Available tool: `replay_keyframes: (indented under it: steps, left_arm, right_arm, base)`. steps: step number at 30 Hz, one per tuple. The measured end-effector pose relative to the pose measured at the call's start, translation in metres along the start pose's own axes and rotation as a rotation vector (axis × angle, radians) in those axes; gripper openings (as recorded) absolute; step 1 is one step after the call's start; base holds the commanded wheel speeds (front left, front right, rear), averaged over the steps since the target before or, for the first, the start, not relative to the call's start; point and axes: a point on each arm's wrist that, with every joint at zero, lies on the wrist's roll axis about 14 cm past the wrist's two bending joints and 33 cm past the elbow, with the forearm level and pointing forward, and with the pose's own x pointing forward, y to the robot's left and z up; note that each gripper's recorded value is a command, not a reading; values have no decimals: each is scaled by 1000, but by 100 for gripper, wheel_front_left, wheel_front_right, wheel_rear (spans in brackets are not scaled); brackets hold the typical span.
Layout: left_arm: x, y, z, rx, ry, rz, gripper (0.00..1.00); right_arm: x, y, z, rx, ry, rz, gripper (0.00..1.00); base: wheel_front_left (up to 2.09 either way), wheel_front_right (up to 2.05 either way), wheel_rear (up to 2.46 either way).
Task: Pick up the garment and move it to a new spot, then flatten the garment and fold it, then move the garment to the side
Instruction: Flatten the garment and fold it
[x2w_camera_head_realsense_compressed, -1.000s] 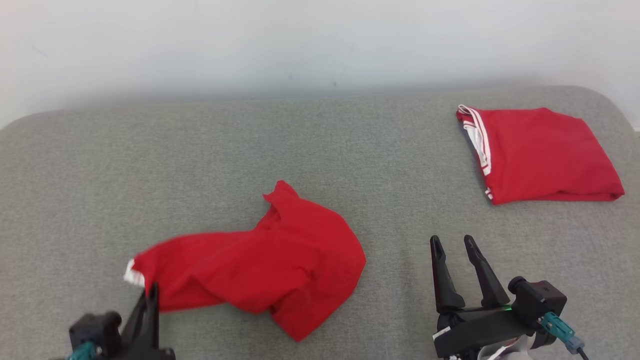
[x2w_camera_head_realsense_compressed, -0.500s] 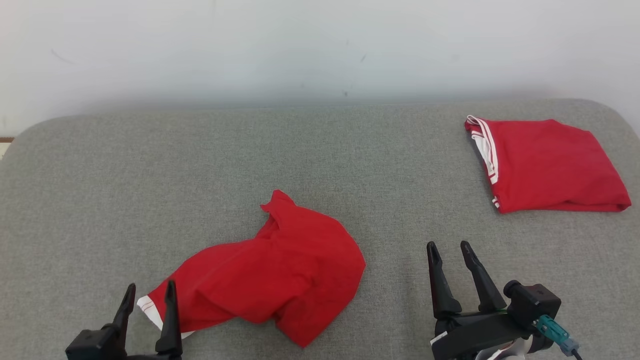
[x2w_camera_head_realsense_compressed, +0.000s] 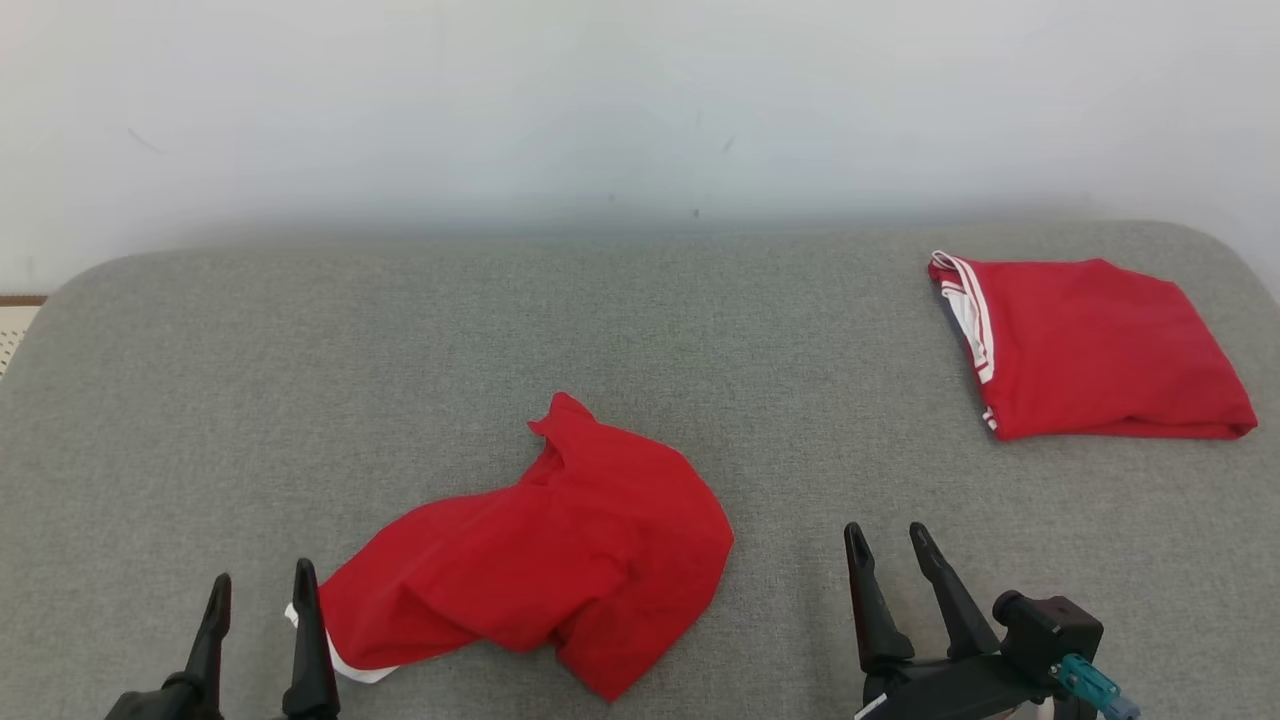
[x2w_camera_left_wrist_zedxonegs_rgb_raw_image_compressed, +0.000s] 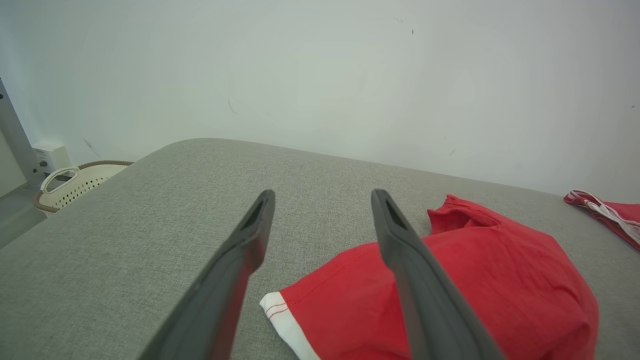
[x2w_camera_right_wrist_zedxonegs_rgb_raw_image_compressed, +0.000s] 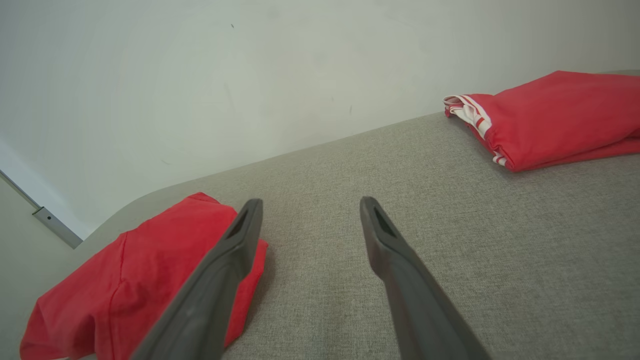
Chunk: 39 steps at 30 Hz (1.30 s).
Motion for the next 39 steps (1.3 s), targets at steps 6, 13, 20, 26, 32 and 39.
replay_keyframes:
  steps: [6, 13, 20, 26, 32, 39]
  left_arm:
    - [-5, 6, 3, -5, -13, 16, 100]
    - [-14, 10, 1, -9, -11, 25, 100]
    - [-22, 20, 0, -9, -5, 51, 100]
    - [-26, 32, 1, -8, -10, 88, 100]
    - [-31, 44, -2, 7, 1, 119, 100]
    - [-29, 50, -3, 12, -2, 138, 100]
  right_arm:
    - [-3, 4, -15, 28, 52, 4, 100]
    - [6, 25, -40, 58, 155, 73, 100]
    - [16, 35, -67, 66, 272, 114, 100]
    - [29, 41, -88, 95, 356, 130, 100]
    - [38, 47, -110, 98, 440, 151, 11]
    - [52, 49, -100, 103, 392, 164, 0]
  base:
    - [0, 0, 0]
    - [0, 0, 0]
    - [0, 0, 0]
    - [0, 0, 0]
    - [0, 0, 0]
    - [0, 0, 0]
